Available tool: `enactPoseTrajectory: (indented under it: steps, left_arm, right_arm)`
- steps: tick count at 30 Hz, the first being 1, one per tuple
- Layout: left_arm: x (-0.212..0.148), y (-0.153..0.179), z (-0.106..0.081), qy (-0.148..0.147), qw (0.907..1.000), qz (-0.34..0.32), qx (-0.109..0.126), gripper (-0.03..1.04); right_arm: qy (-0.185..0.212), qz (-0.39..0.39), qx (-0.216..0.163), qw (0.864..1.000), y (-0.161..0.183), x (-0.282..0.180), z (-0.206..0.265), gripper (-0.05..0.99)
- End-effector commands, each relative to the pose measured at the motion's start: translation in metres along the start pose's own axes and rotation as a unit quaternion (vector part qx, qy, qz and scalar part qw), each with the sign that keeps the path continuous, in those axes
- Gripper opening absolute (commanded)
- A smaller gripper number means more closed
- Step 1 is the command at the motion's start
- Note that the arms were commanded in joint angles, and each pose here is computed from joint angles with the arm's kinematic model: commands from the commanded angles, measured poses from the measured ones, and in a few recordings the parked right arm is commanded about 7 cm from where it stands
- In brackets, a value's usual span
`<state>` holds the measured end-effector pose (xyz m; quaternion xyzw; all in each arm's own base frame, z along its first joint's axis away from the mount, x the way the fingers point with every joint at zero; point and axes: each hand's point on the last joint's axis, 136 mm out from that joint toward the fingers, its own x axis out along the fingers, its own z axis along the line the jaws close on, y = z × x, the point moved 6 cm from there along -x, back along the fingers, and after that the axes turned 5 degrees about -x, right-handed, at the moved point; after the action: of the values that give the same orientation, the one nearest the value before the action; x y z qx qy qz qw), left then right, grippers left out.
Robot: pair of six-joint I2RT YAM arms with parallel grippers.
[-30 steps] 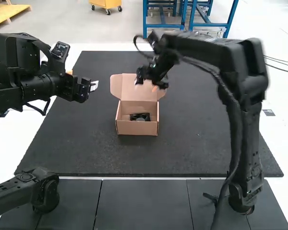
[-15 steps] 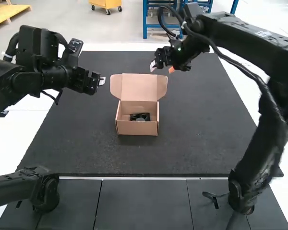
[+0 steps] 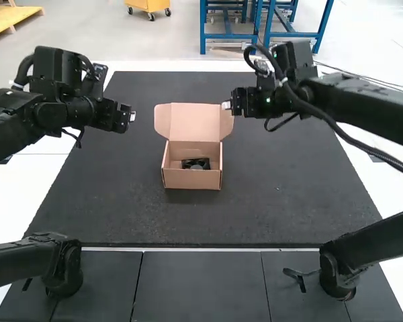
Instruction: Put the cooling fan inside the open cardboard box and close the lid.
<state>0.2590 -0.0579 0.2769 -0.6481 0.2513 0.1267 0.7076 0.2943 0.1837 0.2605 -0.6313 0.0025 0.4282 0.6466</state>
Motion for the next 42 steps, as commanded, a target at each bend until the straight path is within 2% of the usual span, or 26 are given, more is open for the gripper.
enactPoseTrajectory:
  steps: [1,7,13,19,28,33,42]
  left_arm:
    - [0.005,0.003,0.003,-0.008,1.0000,0.001,-0.004,0.97]
    - [0.021,0.011,0.002,-0.008,0.9999,0.009,-0.004,0.97]
    - [0.043,0.005,0.003,-0.011,0.9999,0.003,-0.005,0.97]
    - [0.060,-0.001,0.006,-0.017,0.9998,-0.007,-0.010,0.97]
    - [0.074,0.001,0.022,-0.038,0.9989,-0.018,-0.022,0.97]
    - [0.083,0.004,0.029,-0.047,0.9983,-0.019,-0.027,0.97]
    - [0.102,0.006,0.029,-0.046,0.9984,-0.019,-0.026,0.97]
  right_arm:
    - [0.013,-0.014,0.014,1.000,0.005,0.000,-0.004,0.85]
    - [0.017,-0.049,0.012,0.999,0.005,0.008,-0.011,0.84]
    - [0.023,-0.056,0.012,0.998,0.007,0.018,-0.015,0.84]
    - [0.027,-0.035,0.021,0.999,0.026,0.031,-0.020,0.84]
    - [0.030,-0.049,0.029,0.998,0.046,0.045,-0.027,0.84]
    - [0.030,-0.057,0.028,0.998,0.045,0.053,-0.029,0.84]
    - [0.028,-0.064,0.030,0.997,0.043,0.059,-0.030,0.84]
